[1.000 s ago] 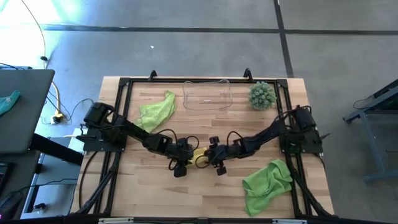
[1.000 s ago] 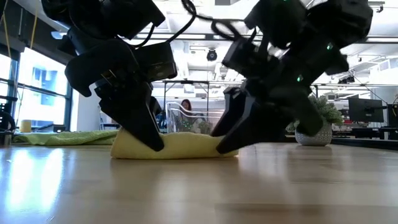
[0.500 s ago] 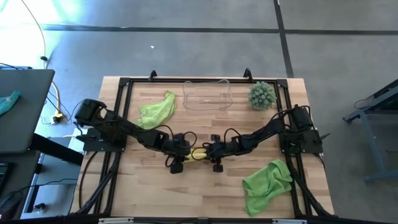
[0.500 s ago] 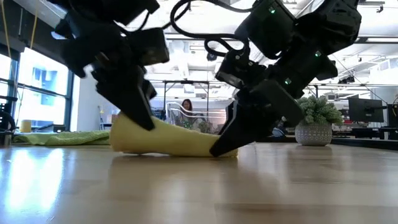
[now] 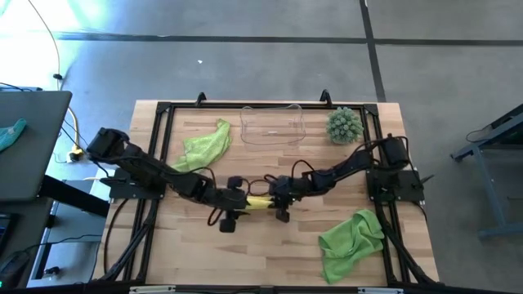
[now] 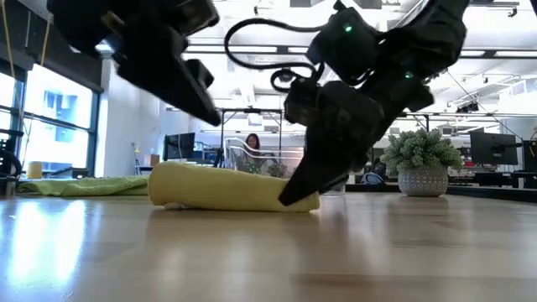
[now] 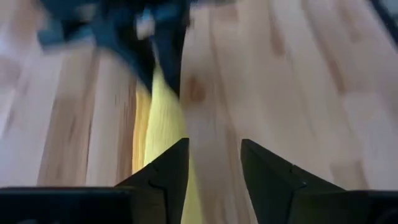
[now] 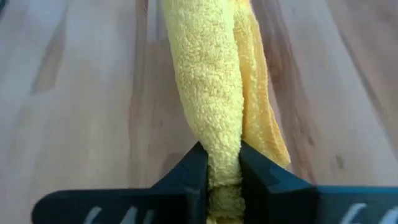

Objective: Roll microfiber towels into tight, uniform cylinder then place into a basket
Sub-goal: Roll the yellow microfiber towel

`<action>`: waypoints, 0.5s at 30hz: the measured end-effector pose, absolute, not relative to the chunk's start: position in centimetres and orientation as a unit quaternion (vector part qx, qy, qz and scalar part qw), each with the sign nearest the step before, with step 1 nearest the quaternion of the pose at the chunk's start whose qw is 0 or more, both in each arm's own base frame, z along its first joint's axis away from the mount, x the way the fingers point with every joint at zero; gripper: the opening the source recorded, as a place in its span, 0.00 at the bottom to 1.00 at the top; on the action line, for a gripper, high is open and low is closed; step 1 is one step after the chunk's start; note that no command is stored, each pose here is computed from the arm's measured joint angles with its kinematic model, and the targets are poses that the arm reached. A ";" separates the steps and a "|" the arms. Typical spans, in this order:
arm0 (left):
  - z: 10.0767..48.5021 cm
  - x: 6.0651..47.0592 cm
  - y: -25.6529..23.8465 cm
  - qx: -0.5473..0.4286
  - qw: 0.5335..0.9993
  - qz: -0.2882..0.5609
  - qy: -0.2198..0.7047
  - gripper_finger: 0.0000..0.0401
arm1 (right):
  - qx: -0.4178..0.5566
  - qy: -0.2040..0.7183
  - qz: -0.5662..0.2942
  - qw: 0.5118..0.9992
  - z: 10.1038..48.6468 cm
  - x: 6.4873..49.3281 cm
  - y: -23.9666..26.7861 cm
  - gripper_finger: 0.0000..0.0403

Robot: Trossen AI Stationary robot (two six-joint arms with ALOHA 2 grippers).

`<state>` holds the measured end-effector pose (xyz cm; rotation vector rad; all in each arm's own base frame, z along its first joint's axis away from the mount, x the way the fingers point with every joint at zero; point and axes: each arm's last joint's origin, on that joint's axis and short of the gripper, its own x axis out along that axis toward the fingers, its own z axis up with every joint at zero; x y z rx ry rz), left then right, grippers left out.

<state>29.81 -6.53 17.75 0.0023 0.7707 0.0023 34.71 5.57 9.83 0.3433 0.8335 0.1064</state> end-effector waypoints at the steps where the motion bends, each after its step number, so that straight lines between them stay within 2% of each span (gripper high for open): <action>1: 17.5 30.1 -6.6 0.004 0.929 0.006 0.370 0.34 | 0.178 0.404 0.056 0.895 10.0 34.9 5.3 0.10; 15: 11.2 32.3 -7.0 0.022 0.917 0.068 0.392 0.34 | 0.237 0.430 0.065 0.869 10.6 35.8 3.6 0.10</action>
